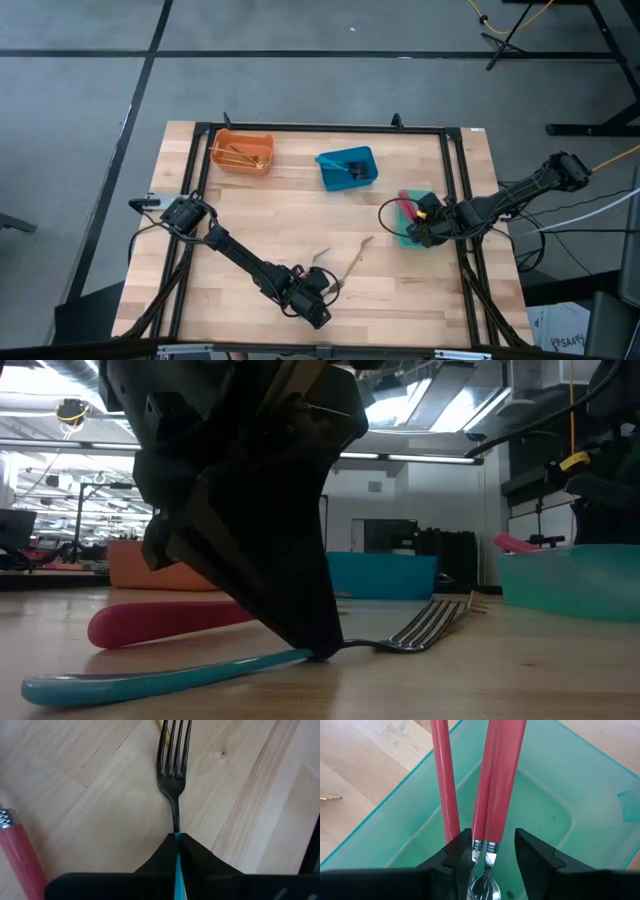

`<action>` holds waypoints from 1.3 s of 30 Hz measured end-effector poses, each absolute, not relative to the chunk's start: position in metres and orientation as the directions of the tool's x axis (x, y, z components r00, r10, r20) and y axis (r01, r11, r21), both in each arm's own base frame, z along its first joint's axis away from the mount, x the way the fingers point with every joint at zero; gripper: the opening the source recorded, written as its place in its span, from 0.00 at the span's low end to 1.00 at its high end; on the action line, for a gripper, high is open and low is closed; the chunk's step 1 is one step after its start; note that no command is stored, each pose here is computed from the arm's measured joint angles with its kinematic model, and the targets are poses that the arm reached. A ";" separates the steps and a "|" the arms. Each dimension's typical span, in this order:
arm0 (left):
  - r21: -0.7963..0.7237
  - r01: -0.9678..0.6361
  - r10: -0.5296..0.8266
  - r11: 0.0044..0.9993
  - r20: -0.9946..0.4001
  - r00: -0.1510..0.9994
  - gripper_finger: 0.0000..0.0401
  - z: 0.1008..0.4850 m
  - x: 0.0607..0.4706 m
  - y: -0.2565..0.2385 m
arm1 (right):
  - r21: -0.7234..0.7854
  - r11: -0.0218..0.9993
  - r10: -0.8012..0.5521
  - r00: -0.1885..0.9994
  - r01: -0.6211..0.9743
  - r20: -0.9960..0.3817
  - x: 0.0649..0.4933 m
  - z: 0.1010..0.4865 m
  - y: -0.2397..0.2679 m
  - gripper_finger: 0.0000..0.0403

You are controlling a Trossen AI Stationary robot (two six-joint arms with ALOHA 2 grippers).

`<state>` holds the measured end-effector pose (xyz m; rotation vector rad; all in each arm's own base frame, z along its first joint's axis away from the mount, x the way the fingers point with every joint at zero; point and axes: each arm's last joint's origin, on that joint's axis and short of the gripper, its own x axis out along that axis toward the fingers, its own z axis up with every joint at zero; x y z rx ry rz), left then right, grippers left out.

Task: Sort silverware by color (type)
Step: Put the blue fork into the blue bin

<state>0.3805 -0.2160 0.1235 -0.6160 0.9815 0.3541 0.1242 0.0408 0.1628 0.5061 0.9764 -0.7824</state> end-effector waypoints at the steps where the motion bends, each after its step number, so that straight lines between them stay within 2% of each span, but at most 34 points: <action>1: -0.321 -0.541 0.007 0.777 -0.855 0.518 0.01 0.123 0.380 -0.216 | 0.038 0.627 -0.357 0.330 0.778 -0.874 0.124 0.163 0.041 0.34; 20: -0.296 -0.567 0.039 0.769 -0.863 0.503 0.00 0.124 0.386 -0.201 | 0.038 0.627 -0.357 0.330 0.778 -0.874 0.124 0.163 0.041 0.34; 39: -0.289 -0.431 0.009 0.855 -0.823 0.568 0.01 0.158 0.422 -0.176 | 0.041 0.628 -0.350 0.329 0.777 -0.877 0.124 0.163 0.041 0.34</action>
